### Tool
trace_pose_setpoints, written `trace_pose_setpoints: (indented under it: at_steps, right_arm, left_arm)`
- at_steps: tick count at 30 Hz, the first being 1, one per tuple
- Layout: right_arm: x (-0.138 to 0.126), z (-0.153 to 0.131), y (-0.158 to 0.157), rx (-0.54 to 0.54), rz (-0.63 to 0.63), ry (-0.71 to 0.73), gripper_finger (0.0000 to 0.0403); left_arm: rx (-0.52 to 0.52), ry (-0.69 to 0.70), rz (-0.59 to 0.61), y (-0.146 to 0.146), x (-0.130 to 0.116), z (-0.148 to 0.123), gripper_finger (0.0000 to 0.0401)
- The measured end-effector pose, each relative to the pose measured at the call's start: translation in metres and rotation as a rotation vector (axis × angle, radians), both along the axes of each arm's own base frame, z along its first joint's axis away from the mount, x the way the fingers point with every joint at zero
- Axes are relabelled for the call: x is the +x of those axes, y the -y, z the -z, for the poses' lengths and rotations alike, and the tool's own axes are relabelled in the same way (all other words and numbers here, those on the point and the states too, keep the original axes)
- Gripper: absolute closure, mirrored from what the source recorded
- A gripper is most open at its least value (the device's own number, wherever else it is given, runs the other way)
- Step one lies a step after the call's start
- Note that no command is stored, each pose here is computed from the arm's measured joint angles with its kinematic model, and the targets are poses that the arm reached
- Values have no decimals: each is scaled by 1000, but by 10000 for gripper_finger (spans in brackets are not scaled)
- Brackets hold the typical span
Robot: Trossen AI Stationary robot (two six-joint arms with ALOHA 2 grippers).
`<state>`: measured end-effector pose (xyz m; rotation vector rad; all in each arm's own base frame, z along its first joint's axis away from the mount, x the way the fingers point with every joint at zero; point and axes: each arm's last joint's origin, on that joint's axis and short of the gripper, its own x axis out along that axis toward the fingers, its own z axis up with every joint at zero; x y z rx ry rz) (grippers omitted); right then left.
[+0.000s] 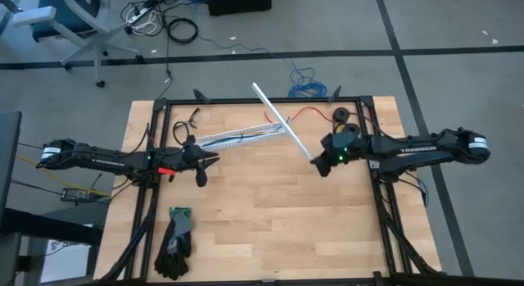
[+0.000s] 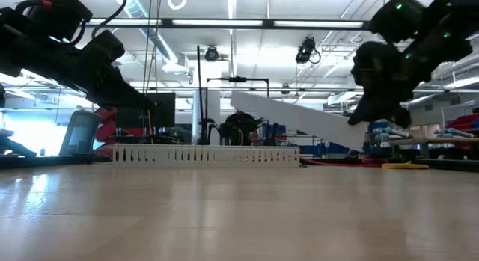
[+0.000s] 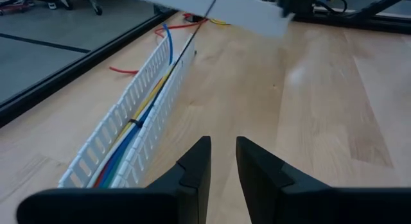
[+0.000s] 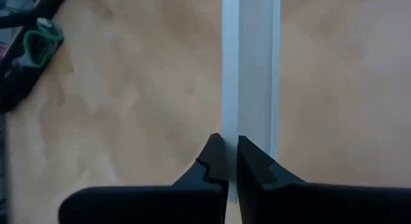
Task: Ziptie cables
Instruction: Close the white cable duct
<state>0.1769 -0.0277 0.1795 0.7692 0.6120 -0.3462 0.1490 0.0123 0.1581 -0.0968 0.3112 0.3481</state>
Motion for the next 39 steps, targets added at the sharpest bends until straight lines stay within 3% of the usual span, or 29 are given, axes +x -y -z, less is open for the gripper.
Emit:
trace_pose_setpoints:
  at_steps: [4, 10, 19, 26, 33, 39]
  right_arm:
    - [-5, -1, -30, 109, 3, -24, 399]
    - [-20, -3, -83, 160, 33, 4, 400]
    - [-59, 3, -142, 311, 24, 15, 400]
    - [-81, 17, -160, 461, -41, -75, 401]
    - [-87, 40, -159, 599, -104, 11, 401]
    - [-95, 69, -142, 651, -77, 34, 396]
  left_arm:
    - [-19, -7, -7, 0, 0, 1, 319]
    - [-21, -33, -7, 0, -1, 4, 319]
    - [-45, -22, -16, 0, -1, 3, 319]
    - [-69, -12, -25, 0, -1, 3, 319]
    - [-88, -4, -32, 0, -1, 3, 319]
    - [-88, -4, -32, 0, -1, 3, 319]
